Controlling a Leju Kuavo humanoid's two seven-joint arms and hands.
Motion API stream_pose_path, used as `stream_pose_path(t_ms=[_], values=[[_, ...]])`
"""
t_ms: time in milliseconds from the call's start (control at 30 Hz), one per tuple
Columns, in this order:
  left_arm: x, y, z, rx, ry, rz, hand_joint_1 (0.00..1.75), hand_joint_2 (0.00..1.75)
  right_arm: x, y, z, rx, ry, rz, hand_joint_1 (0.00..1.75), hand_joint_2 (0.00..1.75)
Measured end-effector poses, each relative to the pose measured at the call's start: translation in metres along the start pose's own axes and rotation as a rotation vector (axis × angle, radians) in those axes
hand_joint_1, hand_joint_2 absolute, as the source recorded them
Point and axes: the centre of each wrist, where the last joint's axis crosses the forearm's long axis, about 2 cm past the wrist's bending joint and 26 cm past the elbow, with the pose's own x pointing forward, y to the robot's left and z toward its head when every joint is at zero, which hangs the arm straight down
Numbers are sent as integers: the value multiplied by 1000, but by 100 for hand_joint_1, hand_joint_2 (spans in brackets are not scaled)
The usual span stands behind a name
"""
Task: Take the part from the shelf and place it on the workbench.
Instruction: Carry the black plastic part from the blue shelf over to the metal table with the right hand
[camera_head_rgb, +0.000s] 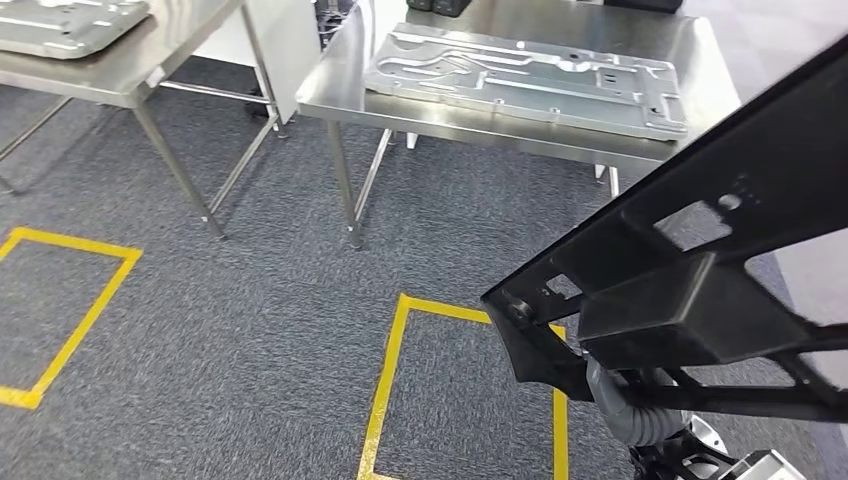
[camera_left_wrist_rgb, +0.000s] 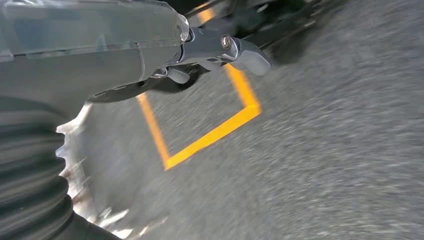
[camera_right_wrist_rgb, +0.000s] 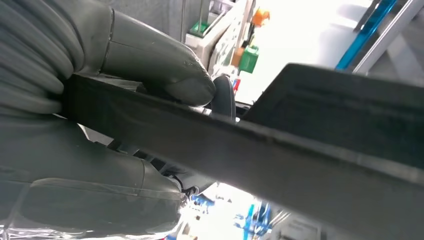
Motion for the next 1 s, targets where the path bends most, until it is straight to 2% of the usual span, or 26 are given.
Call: stream_pose_path(t_ms=[67,200,400,500,867,1000], values=[[-3,-4,1,-1,-23,-1,0,175,-2,0,1,4,5,-4,169,175],[-9,-11,2,-23,-4,-1,0,175,-4,2,1,17,0,-12,169,175],[-3,-9,1,-97,171,3,0,175,-3,2,3,14,-8,-15,169,175],[2,-4,0,-110,219,12,0,175,-3,3,4,14,3,-18,169,175],[1,3,0,-101,240,24,0,175,-2,5,5,18,9,-23,169,175],[1,6,-1,-82,199,32,0,175,-2,4,2,25,16,-24,169,175]])
